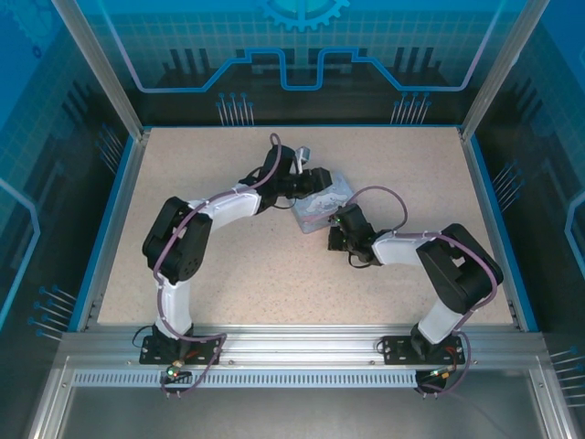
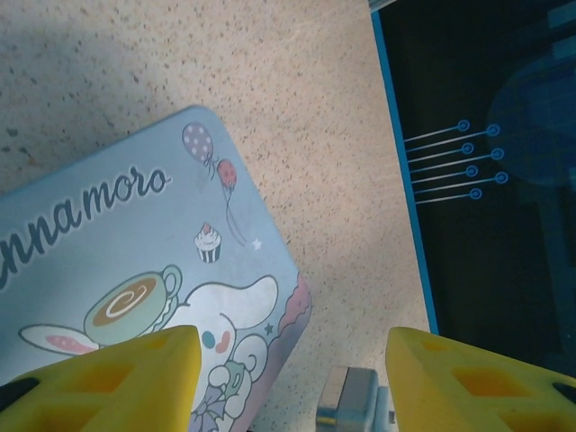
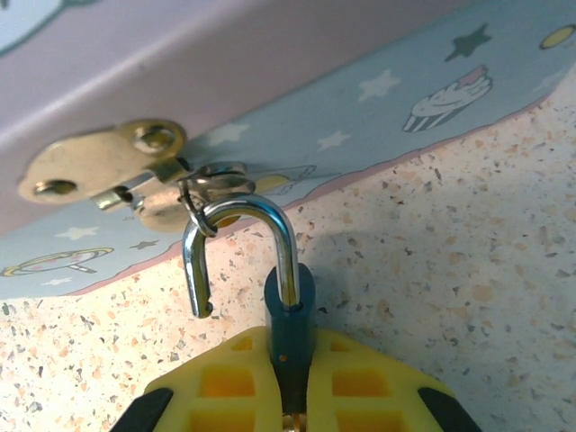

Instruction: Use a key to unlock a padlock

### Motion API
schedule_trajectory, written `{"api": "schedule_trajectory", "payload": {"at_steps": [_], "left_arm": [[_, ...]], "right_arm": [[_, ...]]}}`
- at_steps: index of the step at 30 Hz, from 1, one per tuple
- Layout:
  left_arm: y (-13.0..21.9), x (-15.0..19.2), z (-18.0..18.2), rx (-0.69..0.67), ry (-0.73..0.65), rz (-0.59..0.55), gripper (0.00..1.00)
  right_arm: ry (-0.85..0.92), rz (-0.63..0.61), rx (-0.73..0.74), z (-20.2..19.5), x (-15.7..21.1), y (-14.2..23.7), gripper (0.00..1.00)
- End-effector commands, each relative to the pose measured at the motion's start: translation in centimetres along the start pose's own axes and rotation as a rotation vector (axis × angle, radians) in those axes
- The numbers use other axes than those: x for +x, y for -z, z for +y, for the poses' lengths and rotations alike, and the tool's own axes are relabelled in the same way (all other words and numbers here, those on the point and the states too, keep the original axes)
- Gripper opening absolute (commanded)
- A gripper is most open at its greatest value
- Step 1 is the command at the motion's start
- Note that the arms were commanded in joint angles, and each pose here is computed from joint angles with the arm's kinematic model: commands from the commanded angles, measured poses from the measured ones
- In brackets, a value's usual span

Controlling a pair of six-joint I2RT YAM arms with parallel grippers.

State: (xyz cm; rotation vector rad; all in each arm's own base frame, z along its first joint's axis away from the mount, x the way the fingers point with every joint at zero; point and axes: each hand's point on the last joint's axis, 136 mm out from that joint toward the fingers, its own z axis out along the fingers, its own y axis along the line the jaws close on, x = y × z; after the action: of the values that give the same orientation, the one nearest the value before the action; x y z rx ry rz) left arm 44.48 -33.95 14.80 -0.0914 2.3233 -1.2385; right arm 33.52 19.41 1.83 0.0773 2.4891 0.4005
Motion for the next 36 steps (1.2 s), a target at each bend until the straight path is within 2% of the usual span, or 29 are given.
{"api": "schedule_trajectory", "payload": {"at_steps": [1,8,24,32,36], "left_arm": [[-0.3,1.6,0.4,0.010,0.029,0.037,0.57],[-0.3,3.5,3.0,-0.047,0.053,0.066,0.57],[-0.7,5.0,5.6,-0.095,0.082,0.084,0.58],[-0.8,4.7,5.9,-0.097,0.091,0.077,0.58],[-0.7,4.7,6.2,-0.103,0.096,0.074,0.58]], "right_arm": [[-0.052,-0.012,0.005,-1.1,-0.3,0.0,0.00],[-0.123,-0.040,-0.008,-2.0,-1.0,0.2,0.00],[-0.208,-0.111,-0.004,-4.3,-4.2,0.6,0.00],[-0.131,-0.022,0.206,-7.2,-3.3,-0.5,0.00],[-0.047,0.010,0.303,-6.7,-3.4,-0.7,0.00]]}}
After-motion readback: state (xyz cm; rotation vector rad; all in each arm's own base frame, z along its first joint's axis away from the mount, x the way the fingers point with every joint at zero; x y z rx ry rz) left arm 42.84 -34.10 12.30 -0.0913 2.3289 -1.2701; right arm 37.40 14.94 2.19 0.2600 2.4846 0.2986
